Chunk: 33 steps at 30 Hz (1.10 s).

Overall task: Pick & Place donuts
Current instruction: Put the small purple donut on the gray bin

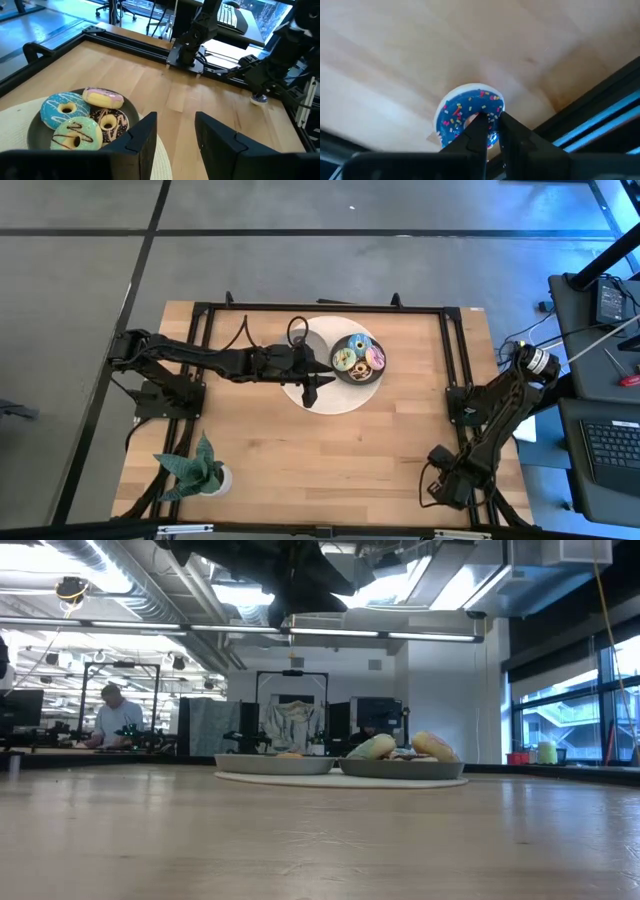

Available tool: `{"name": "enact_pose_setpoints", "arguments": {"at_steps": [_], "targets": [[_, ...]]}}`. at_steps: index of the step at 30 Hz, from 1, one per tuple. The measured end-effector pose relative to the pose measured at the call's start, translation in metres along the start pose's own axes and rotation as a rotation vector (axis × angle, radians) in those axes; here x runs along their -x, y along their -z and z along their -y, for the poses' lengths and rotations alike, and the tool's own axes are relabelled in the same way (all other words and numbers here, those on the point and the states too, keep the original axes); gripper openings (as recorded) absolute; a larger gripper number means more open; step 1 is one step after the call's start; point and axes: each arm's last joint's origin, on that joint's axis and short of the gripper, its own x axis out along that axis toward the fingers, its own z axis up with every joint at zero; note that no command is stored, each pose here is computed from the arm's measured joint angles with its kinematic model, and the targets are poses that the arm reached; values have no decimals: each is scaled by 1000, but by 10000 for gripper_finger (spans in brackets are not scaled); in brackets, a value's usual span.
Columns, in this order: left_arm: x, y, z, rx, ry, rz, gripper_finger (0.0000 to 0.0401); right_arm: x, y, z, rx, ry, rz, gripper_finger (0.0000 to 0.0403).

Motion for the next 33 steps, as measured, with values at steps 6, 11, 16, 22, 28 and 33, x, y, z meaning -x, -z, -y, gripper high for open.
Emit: {"name": "enact_pose_setpoints", "arguments": {"at_steps": [6,11,16,22,28,33], "targets": [[0,0,0,-15,-1,-1,129,25,-1,-19,0,-97,38,45],[1,1,-3,-45,-17,-22,132,59,-28,-39,53,-145,167,46],[13,-1,-15,-27,-122,-71,128,105,-85,-48,208,-82,314,46],[53,-14,-31,-36,-357,-94,128,157,-166,-41,422,-26,524,46],[103,-20,-46,19,-604,-105,128,195,-243,-26,506,-139,778,46],[114,-24,-54,53,-636,-86,127,224,-297,-11,525,-307,1033,46]]}}
